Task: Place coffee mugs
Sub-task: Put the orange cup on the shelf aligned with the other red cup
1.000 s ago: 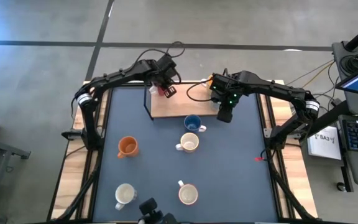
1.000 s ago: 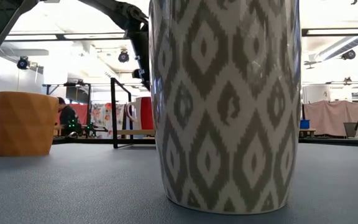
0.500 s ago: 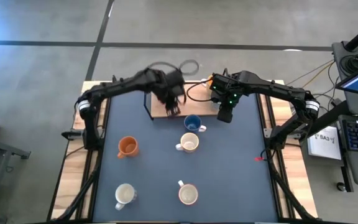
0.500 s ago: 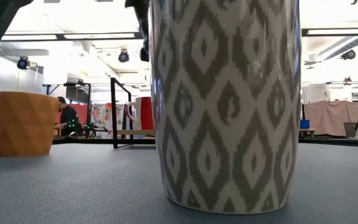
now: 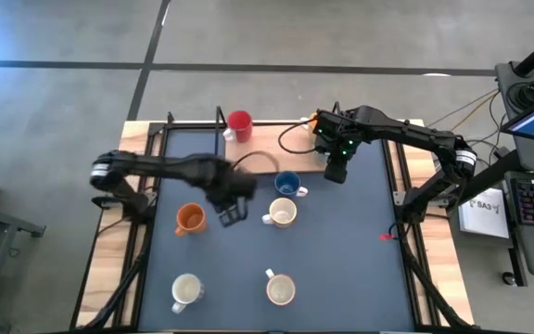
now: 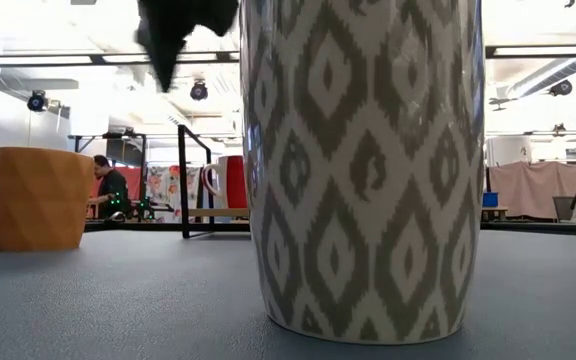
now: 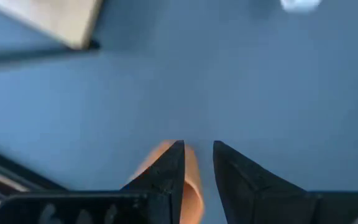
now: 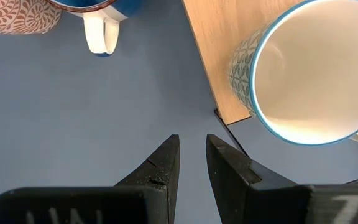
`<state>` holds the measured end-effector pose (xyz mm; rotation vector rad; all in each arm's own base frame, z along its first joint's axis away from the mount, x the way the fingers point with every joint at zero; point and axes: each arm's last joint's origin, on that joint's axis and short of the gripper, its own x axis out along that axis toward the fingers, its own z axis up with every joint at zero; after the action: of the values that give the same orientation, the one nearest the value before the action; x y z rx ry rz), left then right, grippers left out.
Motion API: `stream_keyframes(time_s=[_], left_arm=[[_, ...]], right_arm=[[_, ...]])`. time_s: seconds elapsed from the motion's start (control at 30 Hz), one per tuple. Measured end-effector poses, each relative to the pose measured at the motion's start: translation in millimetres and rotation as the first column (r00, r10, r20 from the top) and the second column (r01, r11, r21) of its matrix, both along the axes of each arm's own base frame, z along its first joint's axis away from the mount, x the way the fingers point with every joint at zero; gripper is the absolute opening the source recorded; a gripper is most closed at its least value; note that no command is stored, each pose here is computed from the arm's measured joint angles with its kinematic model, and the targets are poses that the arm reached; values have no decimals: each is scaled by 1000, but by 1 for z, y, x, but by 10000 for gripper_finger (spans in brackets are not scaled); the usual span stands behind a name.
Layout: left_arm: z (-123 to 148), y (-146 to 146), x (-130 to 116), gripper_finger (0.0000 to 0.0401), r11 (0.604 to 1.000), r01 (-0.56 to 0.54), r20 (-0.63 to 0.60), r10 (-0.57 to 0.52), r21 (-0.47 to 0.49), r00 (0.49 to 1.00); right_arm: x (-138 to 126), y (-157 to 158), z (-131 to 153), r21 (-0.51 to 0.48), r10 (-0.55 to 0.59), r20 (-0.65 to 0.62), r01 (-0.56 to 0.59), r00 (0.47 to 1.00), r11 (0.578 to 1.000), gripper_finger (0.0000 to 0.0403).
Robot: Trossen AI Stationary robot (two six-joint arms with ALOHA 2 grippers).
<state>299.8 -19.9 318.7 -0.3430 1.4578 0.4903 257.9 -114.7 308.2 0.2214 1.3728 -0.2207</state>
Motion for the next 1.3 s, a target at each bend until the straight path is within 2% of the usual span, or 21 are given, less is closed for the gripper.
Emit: stream_keyframes(time_s=[0.2,0.4,0.57,0.77,0.93,1.17,1.3], left_arm=[[-23,-27,-41,66,989,-150,6,150,-1,989],[-47,-34,-68,66,971,-237,28,238,-18,971],[-58,-35,-72,66,964,-242,88,252,-109,964],[-72,-34,-79,66,964,-252,43,256,-81,966],[-78,-35,-74,66,968,-240,40,244,-78,969],[-96,-34,-72,66,970,-242,-2,242,-22,970],[-110,-35,-69,64,981,-195,-19,194,-17,981]], right_arm=[[3,-1,0,-14,14,26,-13,1000,1000,68],[4,-2,1,-20,2,45,-1,999,1000,68],[4,-2,1,-15,-14,45,14,999,1000,68],[4,-2,1,-13,-23,45,24,999,1000,68],[4,-2,1,-13,-24,45,25,999,1000,68],[4,-2,1,-14,-24,46,24,999,1000,68],[4,-2,1,-14,-24,47,25,999,1000,68]])
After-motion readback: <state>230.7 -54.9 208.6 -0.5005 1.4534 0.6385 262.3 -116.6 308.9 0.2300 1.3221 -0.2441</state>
